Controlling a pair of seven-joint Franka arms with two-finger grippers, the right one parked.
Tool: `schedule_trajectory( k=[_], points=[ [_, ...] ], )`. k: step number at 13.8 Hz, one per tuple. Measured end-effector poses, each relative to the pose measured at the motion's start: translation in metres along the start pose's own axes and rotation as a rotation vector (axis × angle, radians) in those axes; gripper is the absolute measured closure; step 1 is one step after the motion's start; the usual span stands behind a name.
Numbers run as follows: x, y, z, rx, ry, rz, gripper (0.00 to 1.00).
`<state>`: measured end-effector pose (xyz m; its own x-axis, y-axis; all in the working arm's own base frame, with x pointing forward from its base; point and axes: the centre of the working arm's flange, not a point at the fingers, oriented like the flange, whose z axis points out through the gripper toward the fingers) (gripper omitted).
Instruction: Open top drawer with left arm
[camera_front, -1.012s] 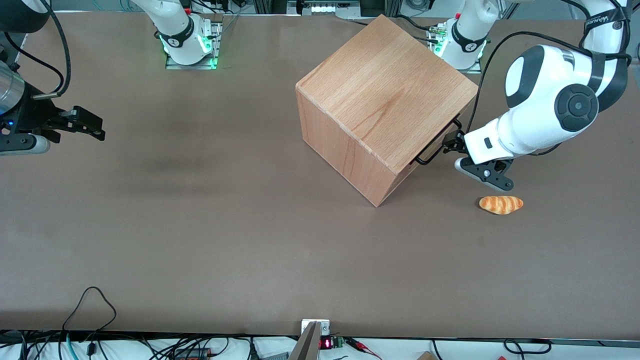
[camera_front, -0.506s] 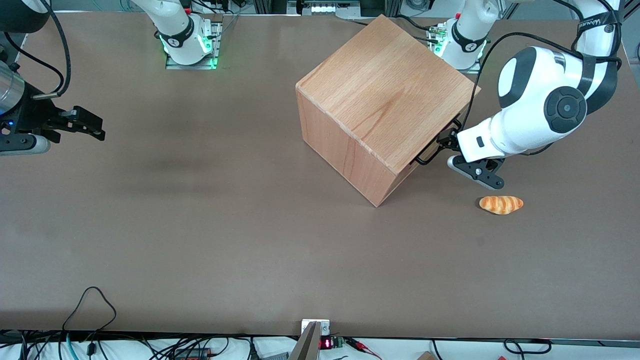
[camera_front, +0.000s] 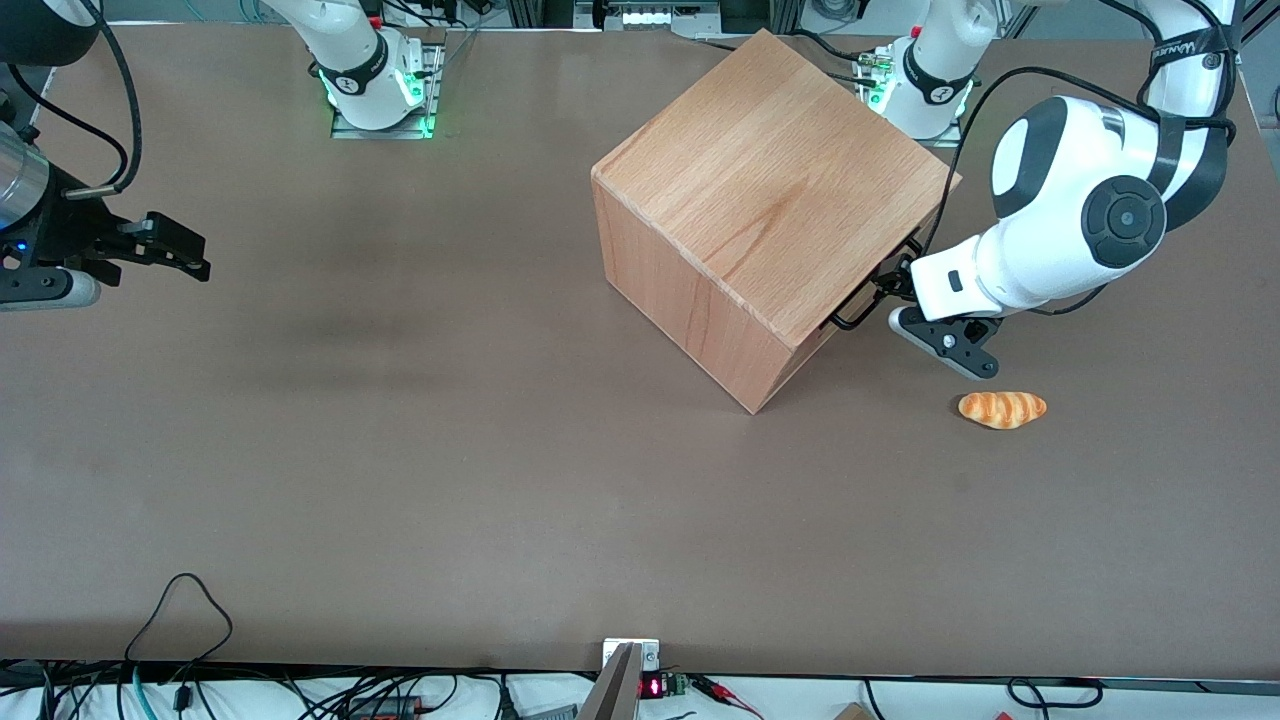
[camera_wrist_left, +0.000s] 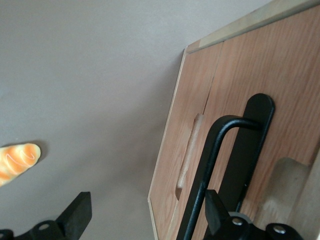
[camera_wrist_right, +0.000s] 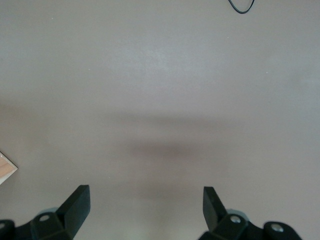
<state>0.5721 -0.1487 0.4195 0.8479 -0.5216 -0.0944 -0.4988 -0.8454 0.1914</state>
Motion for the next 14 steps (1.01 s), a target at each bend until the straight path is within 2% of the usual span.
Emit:
schedule_trajectory(
  k=[4,10,14],
  points=[
    [0.001,-0.001,0.004,0.0,0.018,0.07,0.0],
    [0.003,-0.001,0.03,-0.006,0.004,0.114,0.0],
    [0.006,-0.004,0.031,0.004,0.025,0.113,0.0]
  ],
)
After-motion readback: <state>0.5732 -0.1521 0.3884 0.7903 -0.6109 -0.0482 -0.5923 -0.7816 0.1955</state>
